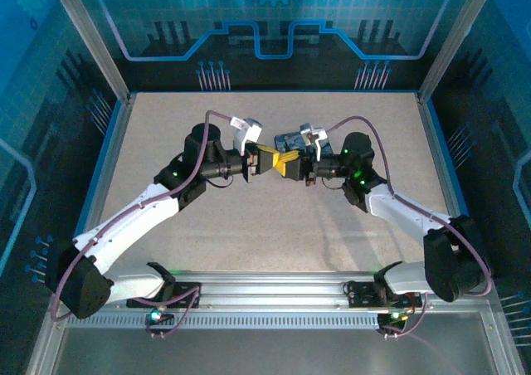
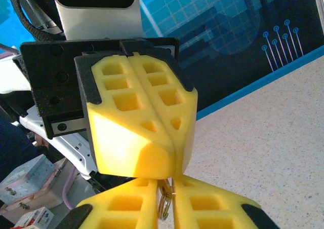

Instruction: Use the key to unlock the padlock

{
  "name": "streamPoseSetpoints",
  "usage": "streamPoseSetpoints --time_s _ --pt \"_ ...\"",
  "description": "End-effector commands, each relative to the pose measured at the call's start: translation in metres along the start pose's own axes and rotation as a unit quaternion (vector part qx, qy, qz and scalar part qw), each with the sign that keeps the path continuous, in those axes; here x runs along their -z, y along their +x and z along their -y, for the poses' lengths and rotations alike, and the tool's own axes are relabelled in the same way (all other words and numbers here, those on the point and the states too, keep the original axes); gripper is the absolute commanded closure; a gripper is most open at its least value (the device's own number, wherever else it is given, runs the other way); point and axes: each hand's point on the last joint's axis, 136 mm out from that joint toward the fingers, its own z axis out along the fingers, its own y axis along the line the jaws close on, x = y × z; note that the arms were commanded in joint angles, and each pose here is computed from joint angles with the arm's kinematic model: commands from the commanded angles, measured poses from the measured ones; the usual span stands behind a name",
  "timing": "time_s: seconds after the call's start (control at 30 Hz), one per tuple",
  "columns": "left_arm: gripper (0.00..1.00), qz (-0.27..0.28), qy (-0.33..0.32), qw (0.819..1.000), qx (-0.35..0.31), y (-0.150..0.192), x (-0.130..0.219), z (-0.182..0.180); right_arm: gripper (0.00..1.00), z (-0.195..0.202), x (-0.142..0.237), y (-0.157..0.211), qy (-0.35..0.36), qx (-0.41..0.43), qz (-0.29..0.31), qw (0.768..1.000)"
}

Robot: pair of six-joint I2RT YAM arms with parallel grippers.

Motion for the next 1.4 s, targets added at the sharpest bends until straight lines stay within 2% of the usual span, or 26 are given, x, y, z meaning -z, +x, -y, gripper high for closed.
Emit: streamPoseSetpoints --time_s 0.0,0.47,0.53,0.67,0.9,1.1,1.27,1.37 --pt "1.0 0.013 0.014 1.0 -0.007 -0.008 0.001 0.006 0.88 -0.005 -0.005 -0.005 -0.008 0.012 0.002 1.0" --pt "1.0 0.024 -0.001 1.0 -0.012 -0.014 0.001 0.002 0.98 -0.002 -0.003 0.007 0.003 -0.004 -0.017 1.0" --pt "0.94 0.026 -0.005 1.0 -0.012 -0.015 0.001 0.001 0.98 -0.002 -0.002 0.009 0.005 -0.005 -0.021 1.0" --pt "0.69 0.035 -0.018 0.999 -0.013 -0.022 0.004 -0.002 0.99 -0.001 0.001 0.013 0.02 -0.007 -0.032 0.999" --pt "0.53 0.047 -0.083 0.995 0.013 -0.027 0.012 -0.027 0.99 0.008 0.018 0.022 0.069 -0.013 -0.045 0.997" --pt "0.25 0.031 -0.147 0.988 0.039 -0.011 0.013 -0.06 0.98 0.03 0.052 0.036 0.161 -0.032 -0.055 0.985" --pt "0.08 0.005 -0.173 0.984 0.047 0.001 0.003 -0.079 0.98 0.056 0.095 0.049 0.291 -0.055 -0.071 0.953" --pt "0.05 -0.025 -0.178 0.982 0.053 0.011 -0.011 -0.089 0.98 0.071 0.125 0.057 0.372 -0.074 -0.083 0.922"
